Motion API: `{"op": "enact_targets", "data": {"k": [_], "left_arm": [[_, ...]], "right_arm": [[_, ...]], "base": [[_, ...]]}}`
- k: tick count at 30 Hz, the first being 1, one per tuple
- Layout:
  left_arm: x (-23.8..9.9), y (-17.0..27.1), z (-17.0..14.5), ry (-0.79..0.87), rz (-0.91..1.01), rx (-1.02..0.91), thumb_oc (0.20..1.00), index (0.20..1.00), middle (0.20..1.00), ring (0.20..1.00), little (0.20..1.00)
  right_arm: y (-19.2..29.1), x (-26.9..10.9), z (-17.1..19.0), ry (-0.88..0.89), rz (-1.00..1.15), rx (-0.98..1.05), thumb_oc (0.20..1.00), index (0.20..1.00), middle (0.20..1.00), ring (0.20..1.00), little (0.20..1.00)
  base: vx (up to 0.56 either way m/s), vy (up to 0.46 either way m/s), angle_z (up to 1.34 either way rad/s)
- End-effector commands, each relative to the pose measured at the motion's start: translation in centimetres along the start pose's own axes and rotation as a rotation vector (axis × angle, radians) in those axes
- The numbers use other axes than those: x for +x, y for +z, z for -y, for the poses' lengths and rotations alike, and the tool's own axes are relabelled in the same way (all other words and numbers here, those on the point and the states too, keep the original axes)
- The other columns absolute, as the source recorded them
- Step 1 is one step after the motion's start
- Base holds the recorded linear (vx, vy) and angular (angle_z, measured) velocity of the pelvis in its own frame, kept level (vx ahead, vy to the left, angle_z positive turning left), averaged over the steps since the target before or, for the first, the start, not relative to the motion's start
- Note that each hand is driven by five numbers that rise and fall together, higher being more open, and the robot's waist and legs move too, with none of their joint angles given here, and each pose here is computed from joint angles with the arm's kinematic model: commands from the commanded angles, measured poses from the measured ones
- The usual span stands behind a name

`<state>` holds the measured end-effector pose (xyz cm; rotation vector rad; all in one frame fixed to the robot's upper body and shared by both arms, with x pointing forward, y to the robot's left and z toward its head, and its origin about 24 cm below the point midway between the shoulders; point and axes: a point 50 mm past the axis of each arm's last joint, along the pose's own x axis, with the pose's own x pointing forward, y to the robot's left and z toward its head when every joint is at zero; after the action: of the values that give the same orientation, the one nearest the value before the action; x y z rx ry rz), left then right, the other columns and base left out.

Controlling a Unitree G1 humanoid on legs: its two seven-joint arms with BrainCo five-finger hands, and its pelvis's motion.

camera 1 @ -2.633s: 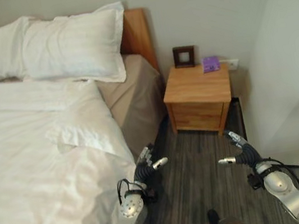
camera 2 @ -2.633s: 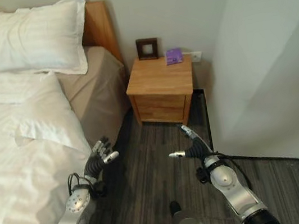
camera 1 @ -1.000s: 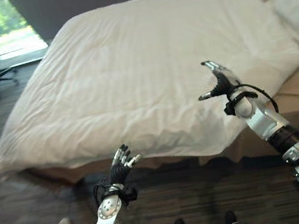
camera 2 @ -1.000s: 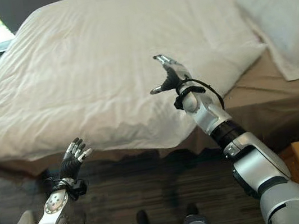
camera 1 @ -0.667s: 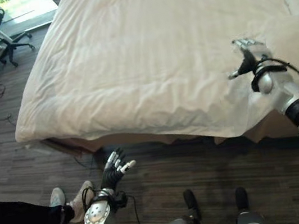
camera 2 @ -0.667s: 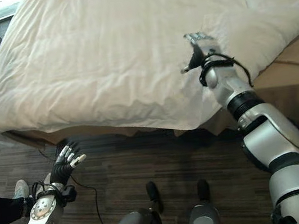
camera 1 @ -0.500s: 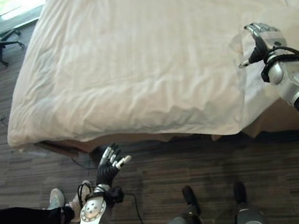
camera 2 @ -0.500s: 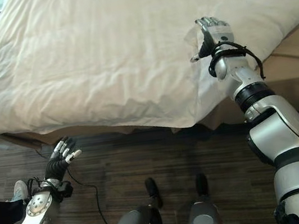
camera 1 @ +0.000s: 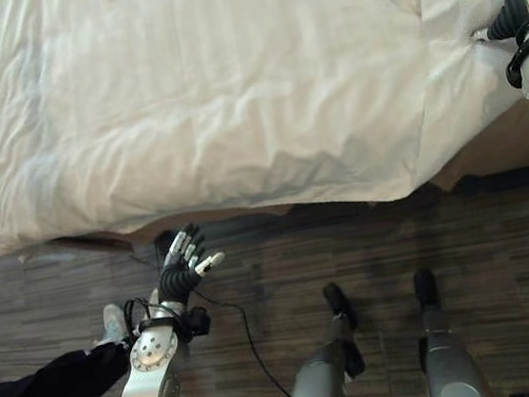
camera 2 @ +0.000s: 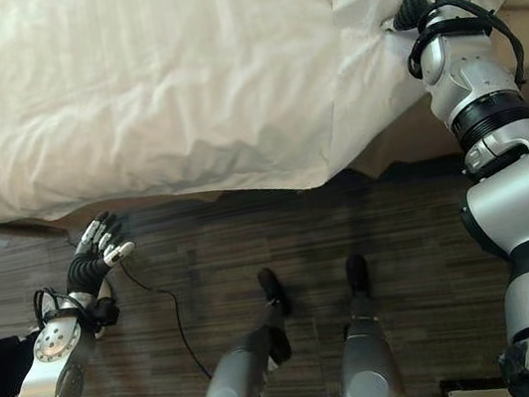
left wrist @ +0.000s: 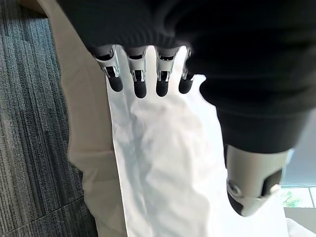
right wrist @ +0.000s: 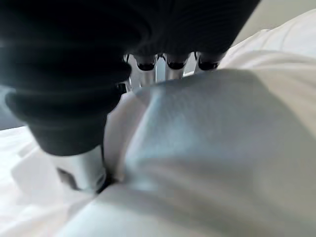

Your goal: Making the bed.

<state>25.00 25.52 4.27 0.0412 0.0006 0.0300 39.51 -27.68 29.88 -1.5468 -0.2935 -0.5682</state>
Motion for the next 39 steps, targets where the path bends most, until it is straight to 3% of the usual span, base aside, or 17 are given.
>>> {"op": "enact_targets", "data": {"k": [1, 7, 13, 14, 18, 21, 24, 32, 36, 39], "left_arm": [[0.6, 3.2, -1.4, 0.040, 0.158, 0.000, 1.000, 1.000, 1.000, 1.000, 1.000], [0.3, 4.0, -1.7, 0.039, 0.187, -0.005, 1.000, 1.000, 1.000, 1.000, 1.000], [-0.6, 2.5, -2.2, 0.012, 0.088, 0.019, 1.000, 1.000, 1.000, 1.000, 1.000], [1.8, 1.2, 0.1, 0.016, 0.035, 0.038, 1.000, 1.000, 1.000, 1.000, 1.000], [2.6, 1.1, 0.7, 0.023, 0.035, -0.001, 1.000, 1.000, 1.000, 1.000, 1.000], [3.2, 0.4, 1.0, 0.057, 0.003, -0.033, 1.000, 1.000, 1.000, 1.000, 1.000], [3.0, -0.8, 1.6, 0.071, -0.040, -0.048, 1.000, 1.000, 1.000, 1.000, 1.000], [2.0, -3.1, 2.6, 0.034, -0.129, -0.036, 1.000, 1.000, 1.000, 1.000, 1.000], [2.4, -3.2, 3.1, 0.026, -0.127, -0.052, 1.000, 1.000, 1.000, 1.000, 1.000], [2.6, -3.1, 3.1, 0.038, -0.123, -0.073, 1.000, 1.000, 1.000, 1.000, 1.000]], "right_arm": [[0.8, 1.4, 3.4, -0.089, 0.044, -0.053, 0.200, 0.200, 0.200, 0.200, 0.200], [-0.2, 0.7, 3.9, -0.135, 0.043, 0.034, 0.200, 0.200, 0.200, 0.200, 0.200], [-3.5, -2.3, -0.9, 0.008, -0.067, 0.091, 0.200, 0.200, 0.200, 0.200, 0.200], [-3.0, -3.5, -3.1, 0.062, -0.081, 0.113, 0.200, 0.200, 0.200, 0.200, 0.200], [-5.1, -5.6, -5.8, 0.147, -0.177, 0.105, 0.200, 0.200, 0.200, 0.200, 0.200], [-7.0, -13.0, -12.8, 0.345, -0.323, 0.212, 0.200, 0.200, 0.200, 0.200, 0.200], [-6.8, -15.7, -14.9, 0.420, -0.345, 0.229, 0.200, 0.200, 0.200, 0.200, 0.200], [-7.6, -15.2, -14.4, 0.435, -0.336, 0.172, 0.200, 0.200, 0.200, 0.200, 0.200], [-10.3, -9.9, -9.1, 0.295, -0.353, 0.006, 0.200, 0.200, 0.200, 0.200, 0.200], [-11.6, -9.3, -8.1, 0.302, -0.389, -0.091, 0.200, 0.200, 0.200, 0.200, 0.200]], "base": [[-0.04, -0.005, -0.11], [-0.14, -0.131, -0.19], [-0.08, -0.018, 0.19], [-0.11, 0.056, -0.13], [-0.15, -0.136, 0.12], [-0.03, -0.382, 0.15], [-0.04, -0.324, -0.22], [-0.05, -0.150, -0.23], [-0.13, -0.067, -0.20], [-0.08, -0.015, -0.19]]}}
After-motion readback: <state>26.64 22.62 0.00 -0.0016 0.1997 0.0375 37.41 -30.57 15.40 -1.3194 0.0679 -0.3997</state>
